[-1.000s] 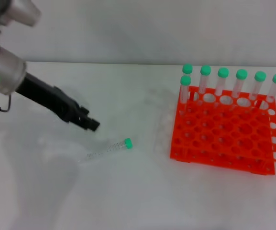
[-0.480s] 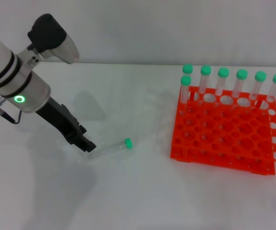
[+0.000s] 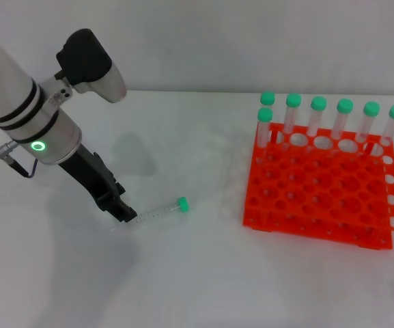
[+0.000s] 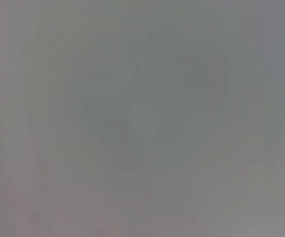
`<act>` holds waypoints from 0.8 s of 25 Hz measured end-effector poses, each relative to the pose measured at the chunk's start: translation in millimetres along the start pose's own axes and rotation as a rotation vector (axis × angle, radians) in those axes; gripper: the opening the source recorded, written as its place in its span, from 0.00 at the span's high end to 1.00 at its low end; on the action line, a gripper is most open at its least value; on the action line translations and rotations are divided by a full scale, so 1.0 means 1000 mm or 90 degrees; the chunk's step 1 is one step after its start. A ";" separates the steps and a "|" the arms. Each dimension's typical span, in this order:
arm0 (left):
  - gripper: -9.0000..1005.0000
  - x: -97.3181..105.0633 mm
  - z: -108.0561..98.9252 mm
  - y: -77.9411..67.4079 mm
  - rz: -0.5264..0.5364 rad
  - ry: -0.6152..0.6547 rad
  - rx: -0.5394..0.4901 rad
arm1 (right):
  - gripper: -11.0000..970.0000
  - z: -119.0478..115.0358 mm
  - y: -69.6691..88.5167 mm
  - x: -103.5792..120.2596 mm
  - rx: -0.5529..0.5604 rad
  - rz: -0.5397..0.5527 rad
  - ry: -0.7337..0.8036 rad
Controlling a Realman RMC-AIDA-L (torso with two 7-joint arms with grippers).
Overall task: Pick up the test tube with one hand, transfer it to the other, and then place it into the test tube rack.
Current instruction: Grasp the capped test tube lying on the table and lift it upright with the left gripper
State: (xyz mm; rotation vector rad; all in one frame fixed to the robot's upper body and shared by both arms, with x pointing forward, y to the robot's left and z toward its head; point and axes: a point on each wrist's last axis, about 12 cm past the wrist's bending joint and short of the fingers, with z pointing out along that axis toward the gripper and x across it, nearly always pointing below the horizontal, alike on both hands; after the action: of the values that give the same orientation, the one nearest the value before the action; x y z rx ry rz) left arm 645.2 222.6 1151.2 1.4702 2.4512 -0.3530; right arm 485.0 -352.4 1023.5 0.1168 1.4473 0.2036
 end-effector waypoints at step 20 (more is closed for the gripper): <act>0.41 -0.010 0.022 -0.006 0.029 0.017 -0.004 | 0.16 0.000 -0.004 -0.002 0.007 -0.005 -0.004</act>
State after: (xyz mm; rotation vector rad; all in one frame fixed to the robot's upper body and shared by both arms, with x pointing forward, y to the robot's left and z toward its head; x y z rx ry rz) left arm 646.7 204.8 1134.6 1.5352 2.4320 -0.3171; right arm 485.3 -356.9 1025.0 0.1208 1.4425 0.1893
